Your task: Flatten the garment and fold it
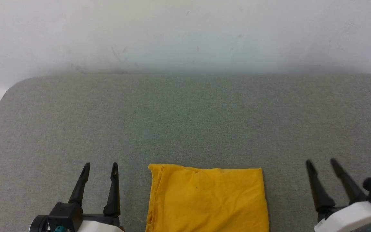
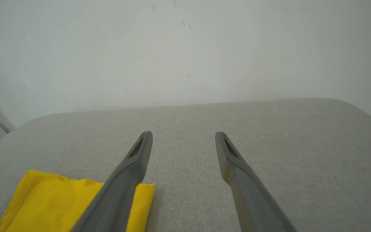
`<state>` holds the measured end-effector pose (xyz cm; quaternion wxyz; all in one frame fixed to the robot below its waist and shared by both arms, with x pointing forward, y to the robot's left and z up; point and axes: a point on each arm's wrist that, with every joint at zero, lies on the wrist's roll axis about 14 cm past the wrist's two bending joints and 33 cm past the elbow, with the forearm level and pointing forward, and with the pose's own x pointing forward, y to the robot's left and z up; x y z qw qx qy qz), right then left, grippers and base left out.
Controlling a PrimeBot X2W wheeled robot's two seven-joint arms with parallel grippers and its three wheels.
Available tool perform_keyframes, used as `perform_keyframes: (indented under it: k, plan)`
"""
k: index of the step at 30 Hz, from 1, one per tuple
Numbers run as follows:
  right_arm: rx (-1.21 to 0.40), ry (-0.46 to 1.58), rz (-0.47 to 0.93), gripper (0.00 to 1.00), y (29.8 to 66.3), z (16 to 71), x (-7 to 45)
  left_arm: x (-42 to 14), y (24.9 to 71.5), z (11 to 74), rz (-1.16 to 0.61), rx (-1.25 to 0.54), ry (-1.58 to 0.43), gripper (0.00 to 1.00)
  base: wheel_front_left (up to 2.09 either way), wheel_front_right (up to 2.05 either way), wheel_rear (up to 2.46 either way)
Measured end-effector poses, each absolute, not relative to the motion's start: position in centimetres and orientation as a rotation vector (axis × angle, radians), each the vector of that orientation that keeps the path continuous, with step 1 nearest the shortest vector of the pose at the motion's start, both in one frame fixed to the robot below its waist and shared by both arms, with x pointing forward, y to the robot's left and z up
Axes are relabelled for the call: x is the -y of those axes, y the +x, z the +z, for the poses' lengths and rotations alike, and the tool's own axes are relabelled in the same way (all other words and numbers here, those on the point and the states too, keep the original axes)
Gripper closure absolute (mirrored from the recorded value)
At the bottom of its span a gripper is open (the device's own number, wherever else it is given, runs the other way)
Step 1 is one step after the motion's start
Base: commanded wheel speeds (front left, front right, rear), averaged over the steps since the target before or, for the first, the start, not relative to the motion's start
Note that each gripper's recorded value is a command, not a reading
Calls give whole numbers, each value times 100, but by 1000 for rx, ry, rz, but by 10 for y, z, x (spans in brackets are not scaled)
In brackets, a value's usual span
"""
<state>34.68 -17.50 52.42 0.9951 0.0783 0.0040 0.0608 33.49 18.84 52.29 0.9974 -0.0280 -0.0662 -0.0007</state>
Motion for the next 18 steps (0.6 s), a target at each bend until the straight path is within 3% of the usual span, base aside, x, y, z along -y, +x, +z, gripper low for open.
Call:
perform_keyframes:
  k: [11,18]
  plan:
    - [-693,479,339,0,327,434,125,-192,347,514,6,104,-48,0,0,0,0]
    - [-853,520,393,0,335,400,94,-199,348,509,26,84,-36,0,0,0,0]
